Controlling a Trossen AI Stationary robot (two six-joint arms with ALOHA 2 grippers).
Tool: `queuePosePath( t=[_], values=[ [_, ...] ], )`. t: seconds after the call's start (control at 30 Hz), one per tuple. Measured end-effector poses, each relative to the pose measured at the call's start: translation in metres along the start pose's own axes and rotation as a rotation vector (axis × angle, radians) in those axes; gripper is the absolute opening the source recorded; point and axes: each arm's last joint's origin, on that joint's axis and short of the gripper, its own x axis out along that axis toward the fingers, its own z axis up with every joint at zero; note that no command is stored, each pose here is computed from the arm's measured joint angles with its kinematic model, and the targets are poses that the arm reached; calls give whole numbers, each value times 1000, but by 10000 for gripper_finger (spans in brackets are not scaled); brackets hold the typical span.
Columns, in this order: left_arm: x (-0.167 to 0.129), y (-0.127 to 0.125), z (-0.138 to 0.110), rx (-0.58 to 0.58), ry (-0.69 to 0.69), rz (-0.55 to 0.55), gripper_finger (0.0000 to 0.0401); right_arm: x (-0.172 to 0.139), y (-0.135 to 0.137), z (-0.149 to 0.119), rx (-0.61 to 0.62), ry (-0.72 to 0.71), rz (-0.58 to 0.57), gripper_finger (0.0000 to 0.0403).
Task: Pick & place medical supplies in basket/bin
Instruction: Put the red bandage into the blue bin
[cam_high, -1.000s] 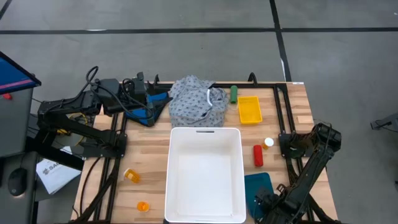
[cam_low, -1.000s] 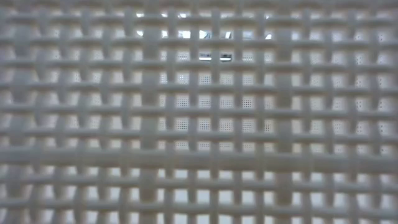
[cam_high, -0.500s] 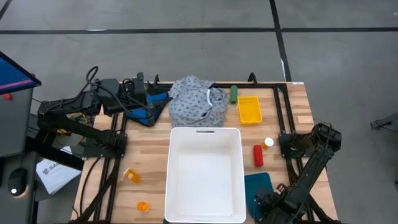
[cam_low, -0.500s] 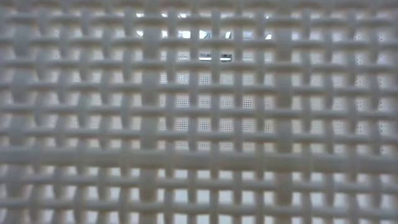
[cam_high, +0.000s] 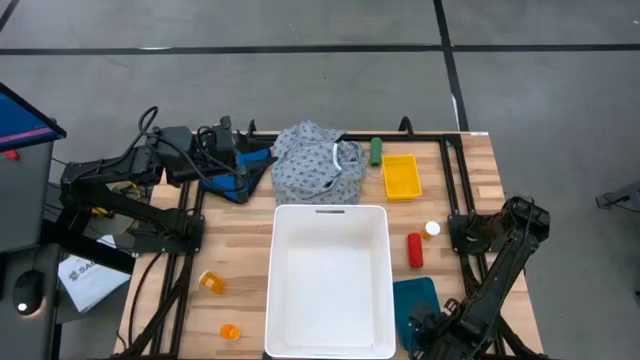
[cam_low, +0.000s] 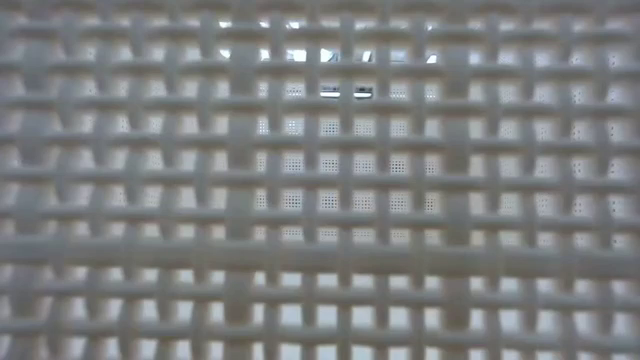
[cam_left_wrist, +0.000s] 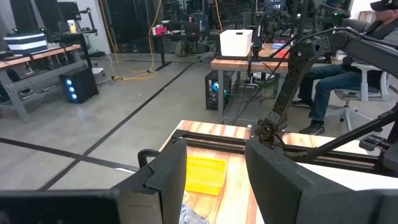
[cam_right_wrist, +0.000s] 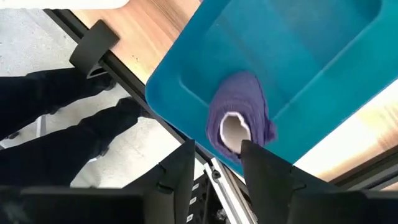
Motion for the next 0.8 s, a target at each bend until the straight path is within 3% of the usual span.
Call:
queuePosePath(
  t=[0.23,0.8],
  values=[
    [0,0,0,1,3,0,155,0,-1,-2,8,0,-5,107],
    [2,-1,-1,3,8,0,155,-10,5,-2,12,-26,34,105]
  ],
)
